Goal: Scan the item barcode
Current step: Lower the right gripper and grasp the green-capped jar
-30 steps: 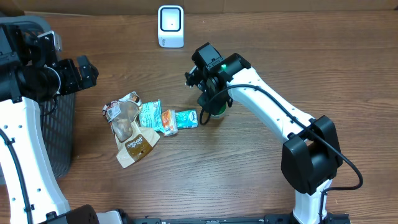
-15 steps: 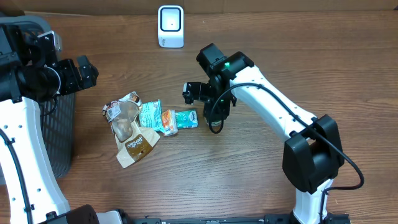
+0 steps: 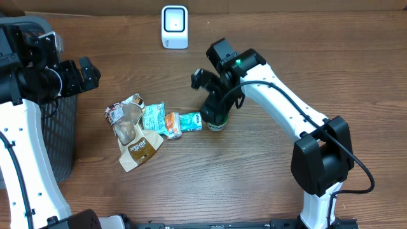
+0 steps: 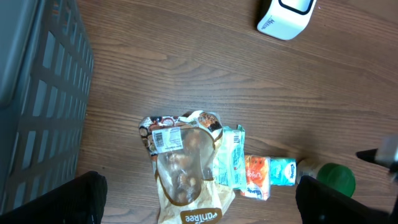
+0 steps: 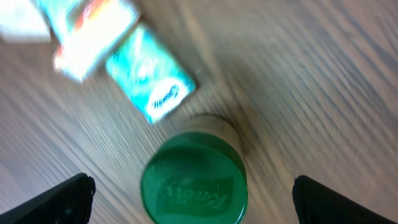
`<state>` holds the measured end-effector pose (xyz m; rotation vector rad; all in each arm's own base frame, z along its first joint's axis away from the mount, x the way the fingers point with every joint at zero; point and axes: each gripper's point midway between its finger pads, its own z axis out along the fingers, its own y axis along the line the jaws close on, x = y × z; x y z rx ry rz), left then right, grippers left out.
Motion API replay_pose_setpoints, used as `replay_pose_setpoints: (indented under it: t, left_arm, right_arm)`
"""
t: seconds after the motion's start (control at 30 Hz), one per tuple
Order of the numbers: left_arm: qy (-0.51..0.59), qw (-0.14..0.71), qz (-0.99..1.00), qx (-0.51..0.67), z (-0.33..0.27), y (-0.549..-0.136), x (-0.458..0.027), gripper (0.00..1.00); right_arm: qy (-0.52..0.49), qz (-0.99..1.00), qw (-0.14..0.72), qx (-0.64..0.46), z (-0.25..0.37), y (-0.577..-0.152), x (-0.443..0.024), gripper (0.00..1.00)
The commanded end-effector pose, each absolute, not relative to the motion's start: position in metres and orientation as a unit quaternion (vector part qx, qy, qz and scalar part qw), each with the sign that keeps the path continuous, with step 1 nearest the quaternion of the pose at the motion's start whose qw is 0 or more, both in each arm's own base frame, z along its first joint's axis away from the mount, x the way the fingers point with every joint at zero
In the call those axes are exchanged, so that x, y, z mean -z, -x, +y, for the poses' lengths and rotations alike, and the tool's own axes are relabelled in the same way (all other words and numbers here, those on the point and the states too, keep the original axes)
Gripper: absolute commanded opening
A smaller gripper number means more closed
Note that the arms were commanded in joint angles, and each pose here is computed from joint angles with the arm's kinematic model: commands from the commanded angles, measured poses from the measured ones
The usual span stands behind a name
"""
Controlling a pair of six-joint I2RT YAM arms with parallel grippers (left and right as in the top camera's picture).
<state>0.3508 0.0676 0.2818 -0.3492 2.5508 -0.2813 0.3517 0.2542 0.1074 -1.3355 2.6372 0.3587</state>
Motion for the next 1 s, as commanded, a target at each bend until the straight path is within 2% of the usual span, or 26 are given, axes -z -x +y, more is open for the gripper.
replay_pose_setpoints:
  t: [0.0, 0.07, 0.17, 0.43, 0.63, 0.97]
  left_arm:
    - [0.120, 0.280, 0.947, 0.101, 0.067, -0.352, -0.287, 1.00]
    - [0.120, 0.280, 0.947, 0.101, 0.067, -0.352, -0.287, 0.99]
    - [0.120, 0.280, 0.947, 0.101, 0.067, -0.352, -0.287, 0.99]
    - [0.120, 0.280, 0.947, 0.101, 0.067, -0.352, -0.287, 1.00]
    - [0.120, 0.280, 0.947, 0.101, 0.067, -0.352, -0.287, 1.00]
    - [0.120, 0.280, 0.947, 0.101, 0.067, -0.352, -0.287, 0.99]
  right_arm:
    - [0.237, 0.959, 0.076, -0.138, 0.255, -0.363, -0.124, 1.00]
    - [0.165, 0.975, 0.056, -0.141, 0.253, -0.359, -0.120, 1.00]
    - [0.118, 0.983, 0.039, -0.138, 0.250, -0.354, -0.108, 1.00]
    - [0.126, 0.987, 0.031, -0.095, 0.236, -0.347, -0.081, 0.98]
    - [0.185, 0.978, 0.029, -0.093, 0.236, -0.341, -0.073, 0.89]
    - [0.234, 0.967, 0.034, -0.093, 0.250, -0.333, -0.065, 0.86]
